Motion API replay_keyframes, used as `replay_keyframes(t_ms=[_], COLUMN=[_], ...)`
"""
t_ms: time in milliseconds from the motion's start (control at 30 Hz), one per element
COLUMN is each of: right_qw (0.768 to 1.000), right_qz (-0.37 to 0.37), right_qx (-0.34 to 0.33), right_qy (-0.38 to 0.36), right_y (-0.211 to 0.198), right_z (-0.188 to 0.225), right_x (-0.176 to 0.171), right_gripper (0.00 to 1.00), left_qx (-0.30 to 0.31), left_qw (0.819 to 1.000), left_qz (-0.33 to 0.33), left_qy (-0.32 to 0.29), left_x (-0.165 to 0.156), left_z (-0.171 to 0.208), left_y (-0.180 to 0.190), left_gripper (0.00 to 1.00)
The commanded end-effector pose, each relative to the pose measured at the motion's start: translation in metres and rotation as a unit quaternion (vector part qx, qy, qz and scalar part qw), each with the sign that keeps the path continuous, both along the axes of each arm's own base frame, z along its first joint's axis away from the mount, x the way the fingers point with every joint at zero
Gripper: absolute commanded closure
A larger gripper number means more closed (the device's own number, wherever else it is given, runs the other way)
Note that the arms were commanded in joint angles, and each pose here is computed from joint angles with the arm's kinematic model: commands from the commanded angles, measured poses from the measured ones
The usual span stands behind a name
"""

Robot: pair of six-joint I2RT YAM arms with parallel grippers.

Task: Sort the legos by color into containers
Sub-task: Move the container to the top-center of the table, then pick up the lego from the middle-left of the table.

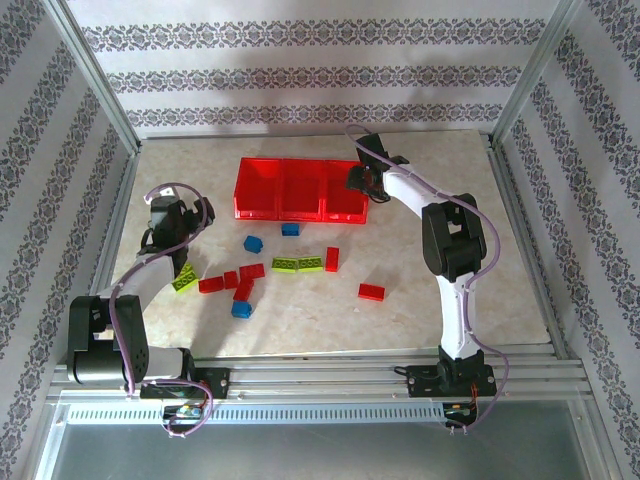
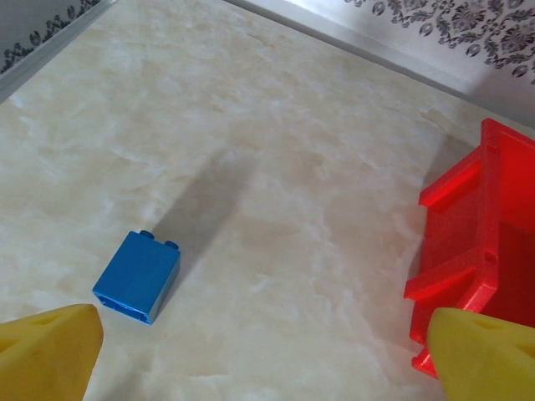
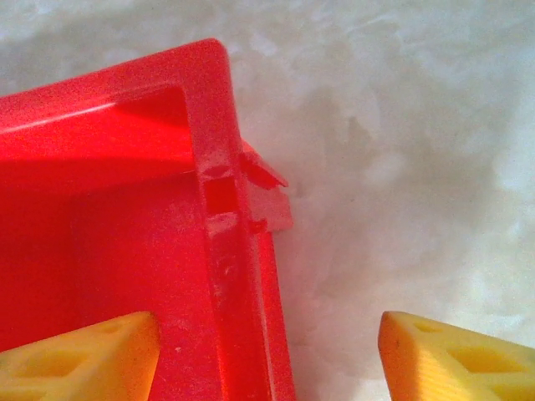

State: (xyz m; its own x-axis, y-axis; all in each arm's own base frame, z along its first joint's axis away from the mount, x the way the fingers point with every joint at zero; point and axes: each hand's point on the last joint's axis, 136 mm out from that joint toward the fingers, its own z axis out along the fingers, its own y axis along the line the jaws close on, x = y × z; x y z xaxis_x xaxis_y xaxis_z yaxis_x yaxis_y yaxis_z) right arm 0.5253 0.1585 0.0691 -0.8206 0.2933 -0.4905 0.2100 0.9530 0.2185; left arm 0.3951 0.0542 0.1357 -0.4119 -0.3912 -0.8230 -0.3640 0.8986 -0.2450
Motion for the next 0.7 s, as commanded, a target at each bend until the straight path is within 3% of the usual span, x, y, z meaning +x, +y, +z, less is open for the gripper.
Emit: replay_keyframes(t_ms=[0,233,433,667], right_qw=[0.999,0.995,0.994,0.994], right_qz=[0.02,0.022,0.003,-0.032], right_qx=[-0.009,-0.031,-0.038,-0.046], right_qy=[-0.047,-0.09,-0.105,-0.097], right_y=[-0.001,-0.015,-0.032,-0.052], right_z=[0.043,0.088,0.105,0.096], right_x=[0.006,-0.007,-0.038,-0.082], right_gripper=[0.2,0.02,0.02,0.02], left_qx=[0.031,0.063,0.024,-0.008], left_qw=[0.999,0.989,0.971,0.954], left_qz=[0.01,0.021,0.007,-0.017], left_qy=[0.018,0.13,0.236,0.3], left_x=[0.0,-0.001,0.004,0.011], left_z=[0.009,-0.009,-0.049,-0.081], left_y=[0.007,0.029,0.042,0.052], left_gripper=[0.0,0.0,0.01,0.0])
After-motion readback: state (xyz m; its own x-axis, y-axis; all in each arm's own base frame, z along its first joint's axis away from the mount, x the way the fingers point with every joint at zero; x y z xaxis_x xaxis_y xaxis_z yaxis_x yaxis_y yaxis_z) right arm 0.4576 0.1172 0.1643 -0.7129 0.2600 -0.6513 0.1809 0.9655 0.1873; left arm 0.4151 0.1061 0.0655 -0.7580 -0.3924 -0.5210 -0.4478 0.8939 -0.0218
